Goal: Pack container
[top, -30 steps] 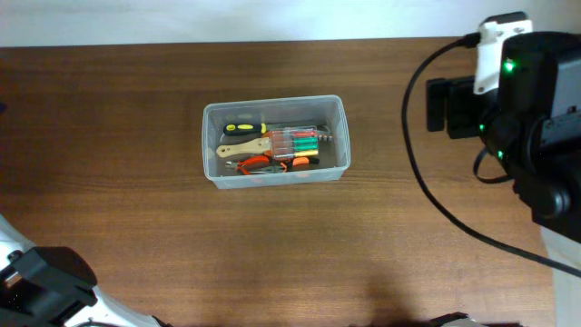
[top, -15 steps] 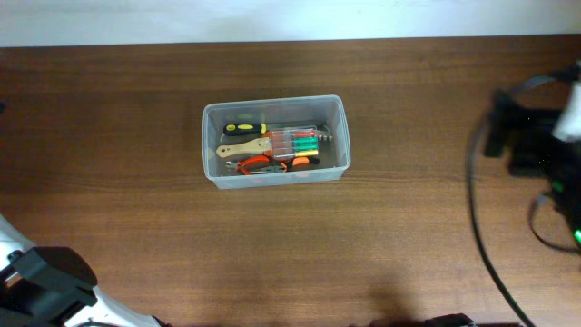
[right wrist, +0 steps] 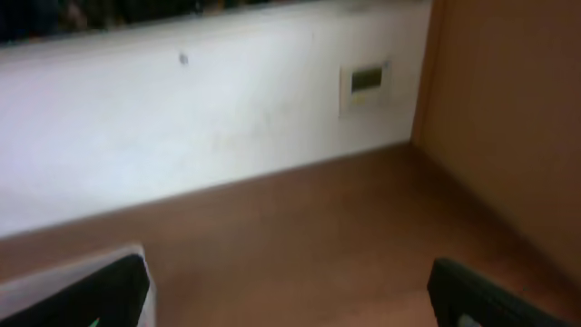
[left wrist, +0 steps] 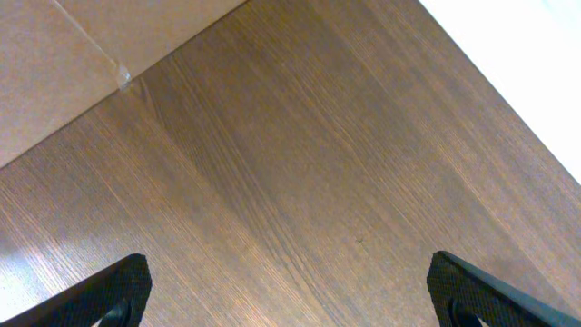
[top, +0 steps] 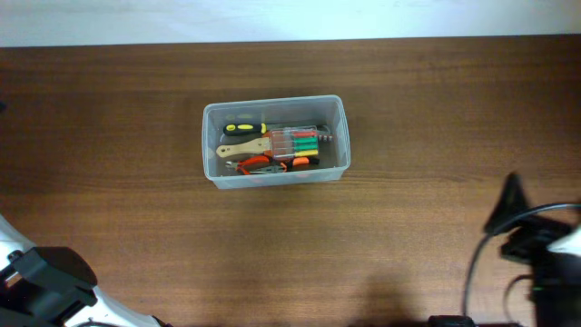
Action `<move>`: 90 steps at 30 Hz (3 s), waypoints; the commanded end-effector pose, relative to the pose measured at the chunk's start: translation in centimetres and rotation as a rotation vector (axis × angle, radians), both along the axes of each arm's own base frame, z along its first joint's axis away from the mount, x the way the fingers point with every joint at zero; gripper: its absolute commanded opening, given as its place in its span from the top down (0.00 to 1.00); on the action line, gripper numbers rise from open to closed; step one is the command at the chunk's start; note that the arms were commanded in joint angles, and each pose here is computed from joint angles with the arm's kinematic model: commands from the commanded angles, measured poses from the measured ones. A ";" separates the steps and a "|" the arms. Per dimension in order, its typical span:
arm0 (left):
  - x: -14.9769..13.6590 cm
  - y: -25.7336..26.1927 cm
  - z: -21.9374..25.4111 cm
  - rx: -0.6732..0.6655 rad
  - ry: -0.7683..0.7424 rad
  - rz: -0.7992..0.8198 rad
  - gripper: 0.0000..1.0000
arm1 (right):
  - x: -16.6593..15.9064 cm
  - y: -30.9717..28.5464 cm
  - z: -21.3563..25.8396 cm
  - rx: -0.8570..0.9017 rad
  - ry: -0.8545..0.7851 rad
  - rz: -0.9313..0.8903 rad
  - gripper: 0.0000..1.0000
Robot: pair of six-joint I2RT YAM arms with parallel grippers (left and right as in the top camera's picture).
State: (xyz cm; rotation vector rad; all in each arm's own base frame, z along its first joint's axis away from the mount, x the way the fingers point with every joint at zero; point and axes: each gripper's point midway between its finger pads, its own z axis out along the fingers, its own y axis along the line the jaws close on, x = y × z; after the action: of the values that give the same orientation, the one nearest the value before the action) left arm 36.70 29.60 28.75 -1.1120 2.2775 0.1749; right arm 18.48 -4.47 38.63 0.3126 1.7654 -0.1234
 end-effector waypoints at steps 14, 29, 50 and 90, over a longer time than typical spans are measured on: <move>0.1 0.1 -0.5 -0.019 0.001 0.010 0.01 | 1.9 0.3 -22.1 0.031 0.138 0.019 0.02; -0.8 -1.4 -1.6 -0.070 0.066 -0.003 0.01 | 2.1 0.4 -26.6 0.037 0.191 0.026 0.02; -2.4 -3.1 -2.8 -0.134 0.148 -0.011 0.01 | 1.6 0.4 -27.7 0.040 0.239 0.024 0.02; -7.6 -30.5 15.3 0.327 -0.775 -0.590 0.01 | 1.6 0.4 -27.7 0.040 0.239 0.024 0.02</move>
State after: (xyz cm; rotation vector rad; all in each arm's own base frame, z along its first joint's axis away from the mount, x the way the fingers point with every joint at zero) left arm 28.55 -1.78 49.69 -0.1917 1.6045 -0.1576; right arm 20.04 -3.96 11.15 0.2982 2.0162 -0.1174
